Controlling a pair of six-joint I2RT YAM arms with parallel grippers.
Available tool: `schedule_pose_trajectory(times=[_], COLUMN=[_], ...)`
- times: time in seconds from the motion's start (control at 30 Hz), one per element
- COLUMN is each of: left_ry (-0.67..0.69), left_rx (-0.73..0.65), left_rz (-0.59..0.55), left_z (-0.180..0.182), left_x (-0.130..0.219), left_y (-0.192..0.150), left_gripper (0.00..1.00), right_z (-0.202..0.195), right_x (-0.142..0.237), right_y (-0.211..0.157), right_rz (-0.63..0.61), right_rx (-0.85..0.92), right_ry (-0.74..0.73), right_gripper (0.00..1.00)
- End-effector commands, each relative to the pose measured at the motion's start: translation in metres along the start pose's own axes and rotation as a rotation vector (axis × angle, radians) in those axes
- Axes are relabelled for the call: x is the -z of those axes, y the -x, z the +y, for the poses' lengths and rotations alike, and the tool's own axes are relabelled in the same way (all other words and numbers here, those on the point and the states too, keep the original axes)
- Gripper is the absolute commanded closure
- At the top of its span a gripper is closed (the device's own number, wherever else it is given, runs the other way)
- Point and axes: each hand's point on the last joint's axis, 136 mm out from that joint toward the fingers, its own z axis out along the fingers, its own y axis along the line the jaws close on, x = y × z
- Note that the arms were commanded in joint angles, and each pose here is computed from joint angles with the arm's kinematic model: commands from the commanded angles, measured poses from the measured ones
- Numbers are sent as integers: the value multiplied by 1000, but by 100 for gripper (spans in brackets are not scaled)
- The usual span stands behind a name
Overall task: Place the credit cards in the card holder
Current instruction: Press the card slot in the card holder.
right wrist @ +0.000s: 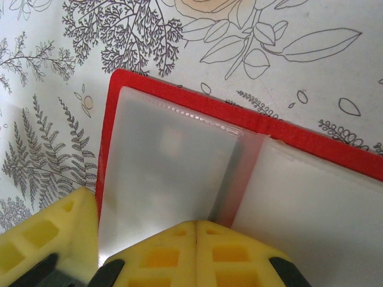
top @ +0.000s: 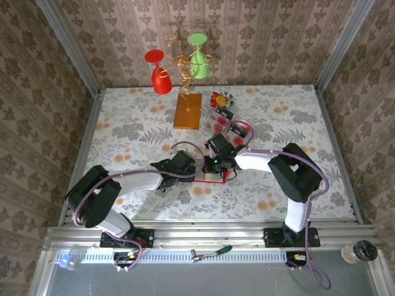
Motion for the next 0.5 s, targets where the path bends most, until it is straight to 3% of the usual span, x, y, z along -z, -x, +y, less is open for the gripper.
schedule_pose_trajectory(times=[0.0,0.23,0.47], left_ry=[-12,-24,-7], left_rx=[6,-1,0], left_rz=[-26,-25,17], left_z=[1,-3,-1], left_x=[11,10,-5], left_y=[11,16,-2], left_gripper=[2,2,2], right_z=[4,-2,-3], right_x=[-8,-14,-14], right_y=[1,-5,-6], right_rz=[12,28,27], right_rx=[-7,-21,-26], right_ry=[11,-1,2], right_gripper=[100,100,100])
